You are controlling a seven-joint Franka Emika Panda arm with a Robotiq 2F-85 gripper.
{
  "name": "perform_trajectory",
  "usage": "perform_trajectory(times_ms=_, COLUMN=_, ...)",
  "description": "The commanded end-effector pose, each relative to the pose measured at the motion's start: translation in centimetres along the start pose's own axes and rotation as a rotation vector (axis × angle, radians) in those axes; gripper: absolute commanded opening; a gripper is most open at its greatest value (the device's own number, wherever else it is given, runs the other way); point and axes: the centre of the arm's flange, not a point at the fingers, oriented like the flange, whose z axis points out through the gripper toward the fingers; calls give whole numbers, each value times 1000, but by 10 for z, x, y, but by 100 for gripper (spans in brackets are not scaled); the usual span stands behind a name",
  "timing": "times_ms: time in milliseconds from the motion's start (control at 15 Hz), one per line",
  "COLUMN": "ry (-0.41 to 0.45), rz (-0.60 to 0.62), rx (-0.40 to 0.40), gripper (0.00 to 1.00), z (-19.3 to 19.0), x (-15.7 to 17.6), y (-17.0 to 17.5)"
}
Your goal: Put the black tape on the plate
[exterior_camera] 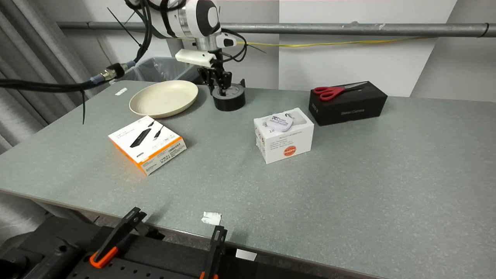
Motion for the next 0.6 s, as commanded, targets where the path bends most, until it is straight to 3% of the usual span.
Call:
perform_trajectory(times_ms=0, ry=11, rz=23, rx=-3, gripper=22, z=-8, x=22, y=-14)
perform_trajectory(times_ms=133, ry=24, rz=11, rx=2, gripper=5, z=-18, x=21, y=-20)
perform_trajectory(times_ms=200, ry=29, rz=-1, rx=8, gripper=3, z=-26, x=19, y=-24)
perform_trajectory(times_ms=533, ry=95, rz=-160, rx=65, gripper=6, z=-80, x=-20, y=-69)
